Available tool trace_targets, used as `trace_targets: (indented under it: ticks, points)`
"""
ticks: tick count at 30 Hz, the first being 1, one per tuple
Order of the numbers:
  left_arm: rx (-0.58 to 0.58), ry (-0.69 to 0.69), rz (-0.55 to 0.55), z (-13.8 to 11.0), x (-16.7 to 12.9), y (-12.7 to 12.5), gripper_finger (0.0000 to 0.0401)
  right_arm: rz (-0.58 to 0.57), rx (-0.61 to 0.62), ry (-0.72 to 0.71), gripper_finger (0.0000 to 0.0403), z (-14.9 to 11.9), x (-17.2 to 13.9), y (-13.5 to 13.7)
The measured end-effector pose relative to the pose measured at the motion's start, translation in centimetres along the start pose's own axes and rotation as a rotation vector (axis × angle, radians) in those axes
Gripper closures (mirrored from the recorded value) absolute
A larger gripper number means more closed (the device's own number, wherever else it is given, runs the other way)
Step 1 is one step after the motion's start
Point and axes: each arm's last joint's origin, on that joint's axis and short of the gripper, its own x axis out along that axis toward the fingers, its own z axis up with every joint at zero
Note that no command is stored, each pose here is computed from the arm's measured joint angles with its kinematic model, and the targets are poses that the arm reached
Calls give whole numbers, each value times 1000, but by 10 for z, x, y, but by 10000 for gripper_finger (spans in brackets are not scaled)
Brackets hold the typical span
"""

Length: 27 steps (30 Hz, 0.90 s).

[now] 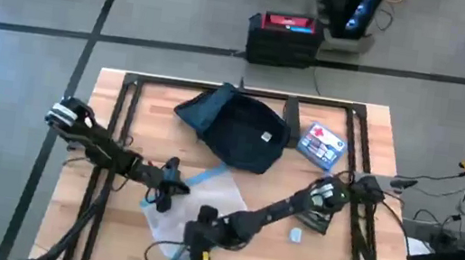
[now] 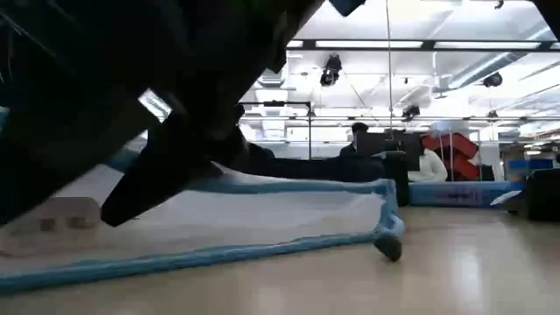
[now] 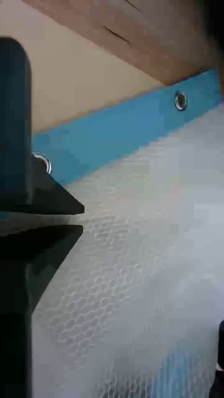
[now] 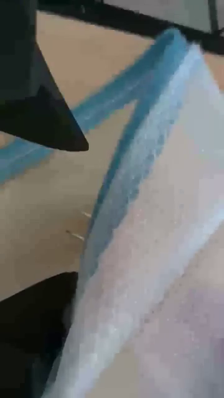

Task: Unpack backpack
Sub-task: Remove the pink charger adapter inside the zip bag

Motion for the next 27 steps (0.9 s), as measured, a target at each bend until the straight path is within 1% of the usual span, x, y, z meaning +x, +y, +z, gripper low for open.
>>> trace_targets:
  ticks: [2,4,8,12,18,27]
  points:
    - [0,0,1,0,0,0,376,-25,33,-75,59,5,1,0]
    - [0,-1,2,0,0,0,376,-63,33,-127,56,8,2,0]
    - [0,-2,5,0,0,0,376,-144,39,-153,59,6,3,-3]
    - [3,-2,6,0,0,0,376,-142,41,-160,71,7,3,-2]
    - [7,-3,10,0,0,0,376,-124,40,-189,85,1,14,1]
    - [9,-6,16,0,0,1,376,-158,38,-194,83,0,15,0]
